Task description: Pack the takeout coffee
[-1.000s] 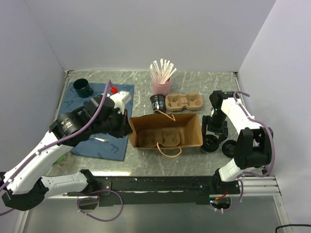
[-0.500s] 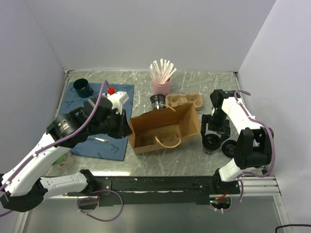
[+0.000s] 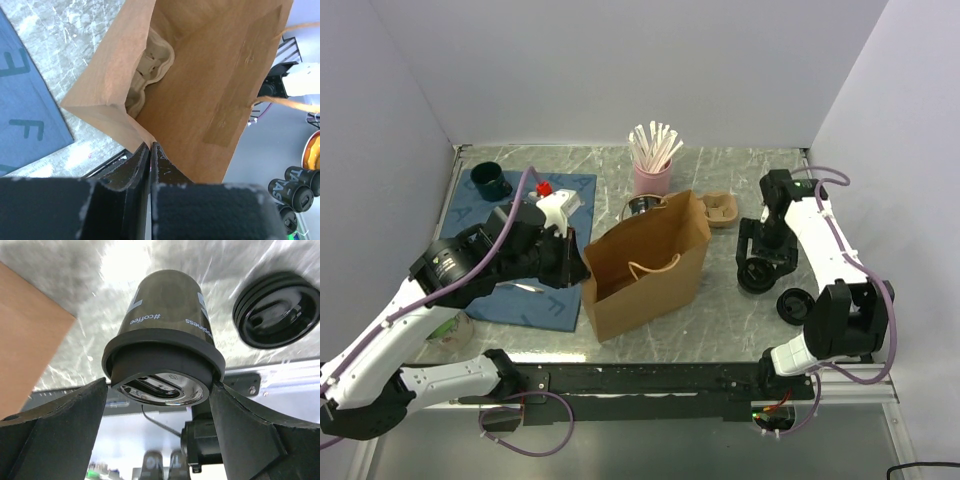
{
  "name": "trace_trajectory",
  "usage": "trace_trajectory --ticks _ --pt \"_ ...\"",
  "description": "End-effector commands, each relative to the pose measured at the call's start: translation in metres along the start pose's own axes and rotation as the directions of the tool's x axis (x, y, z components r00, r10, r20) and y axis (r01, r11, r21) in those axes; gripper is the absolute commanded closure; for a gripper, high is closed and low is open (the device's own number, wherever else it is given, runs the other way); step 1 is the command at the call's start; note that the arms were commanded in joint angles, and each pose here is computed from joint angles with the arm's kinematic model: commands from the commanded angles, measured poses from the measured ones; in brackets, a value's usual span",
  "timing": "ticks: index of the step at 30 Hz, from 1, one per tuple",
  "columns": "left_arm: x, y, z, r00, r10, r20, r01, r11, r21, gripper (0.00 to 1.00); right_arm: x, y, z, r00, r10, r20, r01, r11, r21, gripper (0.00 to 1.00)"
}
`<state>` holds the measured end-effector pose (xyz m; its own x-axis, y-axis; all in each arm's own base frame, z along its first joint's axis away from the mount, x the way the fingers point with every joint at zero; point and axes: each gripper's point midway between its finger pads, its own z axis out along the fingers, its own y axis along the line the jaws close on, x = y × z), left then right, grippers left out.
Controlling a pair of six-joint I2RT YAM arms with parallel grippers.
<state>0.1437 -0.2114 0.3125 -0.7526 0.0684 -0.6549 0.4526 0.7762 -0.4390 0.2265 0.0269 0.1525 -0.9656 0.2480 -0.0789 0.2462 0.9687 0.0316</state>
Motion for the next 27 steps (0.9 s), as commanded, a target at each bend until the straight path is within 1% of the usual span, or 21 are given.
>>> trace_trajectory --ticks 1,5,8,9,10,11,12,14,15,17,20,21,23,24,26,27 --pt "0.002 -0.005 -0.012 1.0 -0.008 0.01 0.008 0.999 0.037 0.9 0.019 -0.002 0.016 0.993 0.031 -0.113 -0.03 1.0 0.009 0.12" --pt "0.002 -0.003 -0.016 1.0 0.008 0.008 -0.008 1.0 0.021 0.91 0.013 0.001 0.019 0.993 0.041 -0.111 -0.041 0.999 0.004 0.13" --pt "0.002 -0.002 -0.018 1.0 0.017 0.013 -0.017 1.0 0.022 0.91 0.013 0.004 0.027 0.991 0.031 -0.129 -0.033 0.999 -0.01 0.2" --pt "0.002 -0.002 -0.018 1.0 0.017 0.015 -0.017 1.0 0.025 0.91 0.01 0.009 0.03 0.993 0.024 -0.118 -0.029 0.999 -0.039 0.24" --pt "0.004 -0.004 -0.018 1.0 0.019 0.01 -0.02 0.999 0.036 0.9 0.014 0.014 0.034 0.991 0.017 -0.134 -0.027 0.997 -0.067 0.25" --pt "0.004 -0.004 -0.018 1.0 0.021 0.009 -0.022 0.999 0.041 0.9 0.016 0.016 0.034 0.99 0.02 -0.142 -0.032 0.996 -0.085 0.25" --pt "0.004 -0.004 -0.02 1.0 0.025 0.018 -0.026 0.999 0.047 0.9 0.02 0.017 0.034 0.988 0.025 -0.152 -0.039 0.995 -0.091 0.21" --pt "0.004 -0.003 -0.019 0.999 0.032 0.026 -0.033 0.999 0.043 0.85 0.022 0.015 0.033 0.988 0.047 -0.145 -0.059 0.995 -0.079 0.15" --pt "0.002 0.0 -0.017 0.999 0.039 0.026 -0.04 0.999 0.024 0.75 0.024 0.013 0.029 0.989 0.057 -0.136 -0.067 0.995 -0.069 0.12" --pt "-0.004 0.002 -0.013 0.998 0.047 0.034 -0.047 0.999 -0.002 0.71 0.023 0.013 0.025 0.99 0.062 -0.124 -0.071 0.995 -0.068 0.11" --pt "-0.012 0.002 -0.009 0.997 0.053 0.047 -0.052 0.998 -0.02 0.61 0.022 0.01 0.018 0.991 0.076 -0.108 -0.082 0.995 -0.054 0.11" --pt "-0.014 0.001 -0.008 0.997 0.055 0.048 -0.054 0.998 -0.02 0.56 0.022 0.01 0.017 0.991 0.078 -0.108 -0.084 0.995 -0.053 0.11" --pt "-0.021 -0.002 -0.01 0.996 0.054 0.074 -0.053 0.999 -0.012 0.5 0.023 0.011 0.015 0.991 0.082 -0.106 -0.089 0.994 -0.059 0.11" --pt "-0.024 -0.004 -0.012 0.995 0.052 0.085 -0.052 0.999 -0.008 0.45 0.023 0.011 0.015 0.991 0.084 -0.106 -0.09 0.994 -0.059 0.11" --pt "-0.03 -0.007 -0.017 0.992 0.064 0.111 -0.065 0.998 0.005 0.39 0.024 0.012 0.014 0.991 0.079 -0.104 -0.086 0.994 -0.063 0.11" --pt "-0.033 -0.009 -0.02 0.99 0.069 0.123 -0.071 0.997 0.011 0.32 0.024 0.011 0.013 0.992 0.079 -0.102 -0.086 0.994 -0.064 0.11"
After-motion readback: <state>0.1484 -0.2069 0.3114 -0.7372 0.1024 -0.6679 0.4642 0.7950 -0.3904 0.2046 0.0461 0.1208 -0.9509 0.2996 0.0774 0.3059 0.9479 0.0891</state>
